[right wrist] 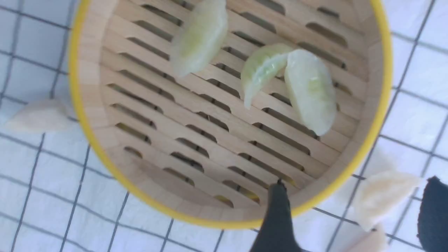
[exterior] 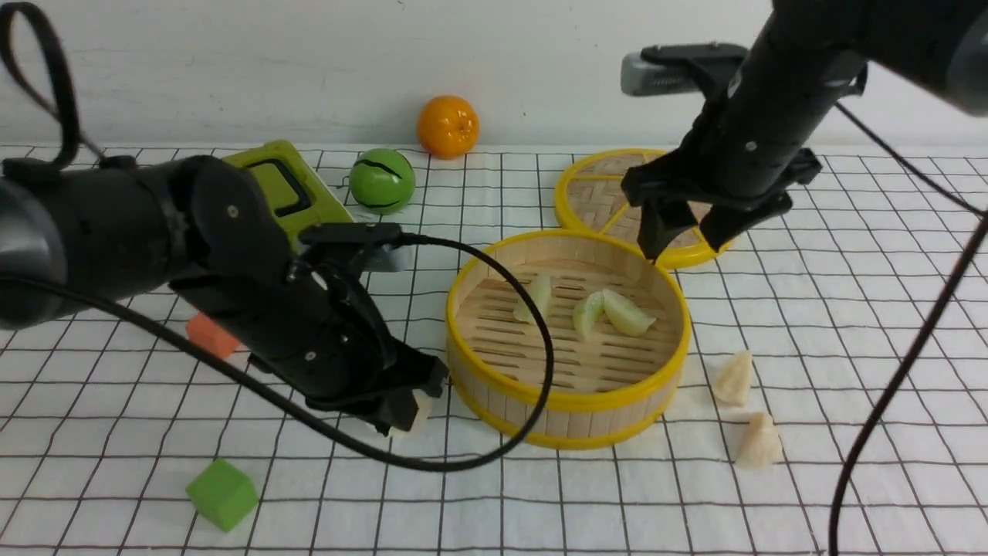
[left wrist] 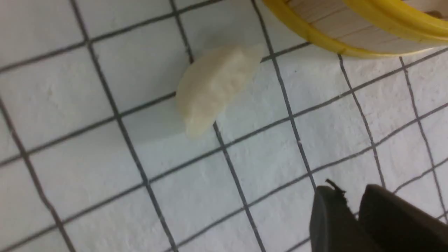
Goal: Put the dumplings into the steamer on the table with the white tablecloth.
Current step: 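Reach for and grasp a dumpling on the table with the left gripper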
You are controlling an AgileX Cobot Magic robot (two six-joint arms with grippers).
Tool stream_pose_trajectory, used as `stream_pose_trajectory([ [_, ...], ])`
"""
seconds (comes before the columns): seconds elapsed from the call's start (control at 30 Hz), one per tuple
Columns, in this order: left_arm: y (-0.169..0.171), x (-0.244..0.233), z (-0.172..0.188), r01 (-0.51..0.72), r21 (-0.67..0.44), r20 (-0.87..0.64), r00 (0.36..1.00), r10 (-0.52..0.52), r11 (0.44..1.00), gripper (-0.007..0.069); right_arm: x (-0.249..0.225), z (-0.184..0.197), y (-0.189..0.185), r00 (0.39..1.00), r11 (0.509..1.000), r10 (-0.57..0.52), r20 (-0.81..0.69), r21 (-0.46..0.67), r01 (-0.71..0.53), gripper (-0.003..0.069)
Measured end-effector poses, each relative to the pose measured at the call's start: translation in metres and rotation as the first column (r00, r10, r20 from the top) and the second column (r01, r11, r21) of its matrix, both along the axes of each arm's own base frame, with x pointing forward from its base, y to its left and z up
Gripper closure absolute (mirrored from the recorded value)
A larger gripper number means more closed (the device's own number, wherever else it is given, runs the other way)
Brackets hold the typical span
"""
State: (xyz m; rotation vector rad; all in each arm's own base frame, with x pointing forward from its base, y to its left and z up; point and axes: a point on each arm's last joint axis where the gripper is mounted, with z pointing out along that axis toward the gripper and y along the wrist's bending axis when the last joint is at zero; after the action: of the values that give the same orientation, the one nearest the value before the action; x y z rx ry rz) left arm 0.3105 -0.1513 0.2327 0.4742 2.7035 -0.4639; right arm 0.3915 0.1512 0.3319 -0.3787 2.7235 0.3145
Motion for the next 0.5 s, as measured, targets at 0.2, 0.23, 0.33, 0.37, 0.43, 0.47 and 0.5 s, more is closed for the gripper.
stream_pose_trajectory([
  [0.2, -0.008, 0.033, -0.011, 0.096, 0.158, 0.074, 0.991, -0.108, 0.983, 0.0204, -0.035, 0.029, -0.012, 0.995, 0.997, 0.080, 0.056, -0.021, -0.079, 0.0242],
  [0.23, -0.009, 0.039, -0.014, 0.109, 0.183, 0.085, 0.988, -0.126, 0.977, 0.0176, -0.040, 0.028, -0.014, 0.995, 0.996, 0.091, 0.048, -0.028, -0.090, 0.0263],
  [0.33, -0.011, 0.048, -0.026, 0.173, 0.229, 0.078, 0.978, -0.196, 0.958, 0.0153, -0.050, 0.017, -0.018, 0.994, 0.993, 0.109, 0.003, -0.047, -0.108, 0.0310],
  [0.37, -0.012, 0.050, -0.032, 0.206, 0.246, 0.072, 0.970, -0.230, 0.947, 0.0156, -0.052, 0.011, -0.018, 0.994, 0.992, 0.112, -0.017, -0.052, -0.112, 0.0326],
  [0.43, -0.013, 0.052, -0.041, 0.268, 0.271, 0.060, 0.954, -0.294, 0.925, 0.0173, -0.054, 0.001, -0.019, 0.992, 0.991, 0.114, -0.046, -0.060, -0.116, 0.0352],
  [0.47, -0.013, 0.052, -0.045, 0.293, 0.278, 0.052, 0.946, -0.319, 0.915, 0.0185, -0.054, -0.003, -0.019, 0.992, 0.991, 0.113, -0.052, -0.062, -0.116, 0.0363],
  [0.5, -0.014, 0.053, -0.051, 0.328, 0.286, 0.040, 0.935, -0.353, 0.901, 0.0208, -0.054, -0.010, -0.019, 0.992, 0.991, 0.112, -0.057, -0.063, -0.115, 0.0379],
])
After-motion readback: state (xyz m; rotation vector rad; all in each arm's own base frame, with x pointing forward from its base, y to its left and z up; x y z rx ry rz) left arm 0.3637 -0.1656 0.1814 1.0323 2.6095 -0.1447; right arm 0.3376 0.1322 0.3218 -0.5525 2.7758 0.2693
